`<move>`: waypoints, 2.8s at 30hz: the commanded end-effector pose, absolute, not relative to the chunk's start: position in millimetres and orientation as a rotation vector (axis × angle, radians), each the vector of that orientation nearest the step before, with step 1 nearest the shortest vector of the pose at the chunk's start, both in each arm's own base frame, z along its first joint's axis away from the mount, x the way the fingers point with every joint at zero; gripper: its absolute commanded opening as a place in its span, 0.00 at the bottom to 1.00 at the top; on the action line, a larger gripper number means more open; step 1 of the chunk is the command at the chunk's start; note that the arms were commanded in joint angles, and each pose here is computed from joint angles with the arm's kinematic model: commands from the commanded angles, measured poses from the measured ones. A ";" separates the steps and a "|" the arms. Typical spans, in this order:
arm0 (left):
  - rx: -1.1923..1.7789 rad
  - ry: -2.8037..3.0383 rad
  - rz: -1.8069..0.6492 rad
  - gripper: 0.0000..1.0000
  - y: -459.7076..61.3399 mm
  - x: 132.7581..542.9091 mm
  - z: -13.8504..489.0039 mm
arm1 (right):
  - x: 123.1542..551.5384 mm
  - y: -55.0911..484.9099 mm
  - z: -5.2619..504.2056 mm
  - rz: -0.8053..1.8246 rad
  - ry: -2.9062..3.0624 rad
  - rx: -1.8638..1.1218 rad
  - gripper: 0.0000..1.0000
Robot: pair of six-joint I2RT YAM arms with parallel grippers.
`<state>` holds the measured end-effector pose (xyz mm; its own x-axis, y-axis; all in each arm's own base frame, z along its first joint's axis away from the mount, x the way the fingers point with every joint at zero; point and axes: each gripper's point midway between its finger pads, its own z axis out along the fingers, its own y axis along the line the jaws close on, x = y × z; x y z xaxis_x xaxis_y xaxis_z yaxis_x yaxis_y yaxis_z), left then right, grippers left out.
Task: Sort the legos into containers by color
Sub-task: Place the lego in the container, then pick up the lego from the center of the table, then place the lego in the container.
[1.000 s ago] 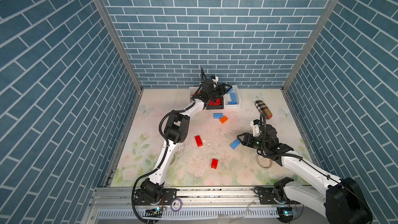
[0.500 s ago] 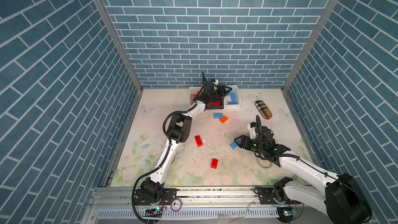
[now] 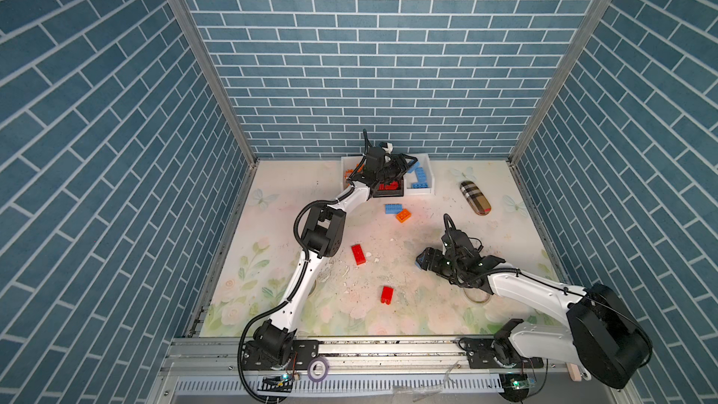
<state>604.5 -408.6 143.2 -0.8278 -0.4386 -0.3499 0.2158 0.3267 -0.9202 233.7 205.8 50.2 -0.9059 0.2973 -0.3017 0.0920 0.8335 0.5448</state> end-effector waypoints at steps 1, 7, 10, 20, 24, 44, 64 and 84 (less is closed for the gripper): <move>-0.171 2.029 -1.531 0.67 -408.2 605.4 155.0 | 244.2 204.8 52.6 0.731 2.611 0.426 0.83; -0.150 2.026 -1.495 0.75 -405.5 605.4 164.2 | 252.7 197.0 48.3 0.602 2.638 0.528 0.83; -0.142 2.027 -1.475 0.75 -404.7 605.3 166.2 | 256.9 197.4 44.6 0.565 2.650 0.558 0.79; -0.067 2.009 -1.401 0.76 -397.9 600.2 200.3 | 265.2 202.2 36.4 0.457 2.697 0.578 0.69; -0.021 2.013 -1.310 0.76 -389.7 595.9 217.4 | 266.3 203.4 32.6 0.402 2.725 0.569 0.64; 0.024 2.034 -0.685 0.88 -289.0 527.3 241.4 | 266.4 215.8 17.6 0.167 2.816 0.431 0.35; 0.016 2.219 -0.328 0.89 -178.0 410.7 184.9 | 369.6 242.4 91.7 0.757 2.482 0.234 0.09; 0.038 2.504 -0.234 0.82 -168.1 308.8 102.8 | 518.0 217.4 161.4 1.107 2.055 0.226 0.15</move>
<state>321.3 -174.2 107.5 -0.7950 0.0006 -0.6067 0.1247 0.9788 -0.1624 500.8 211.3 148.2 -0.7047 0.4638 -0.5369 -0.1385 0.6523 0.7452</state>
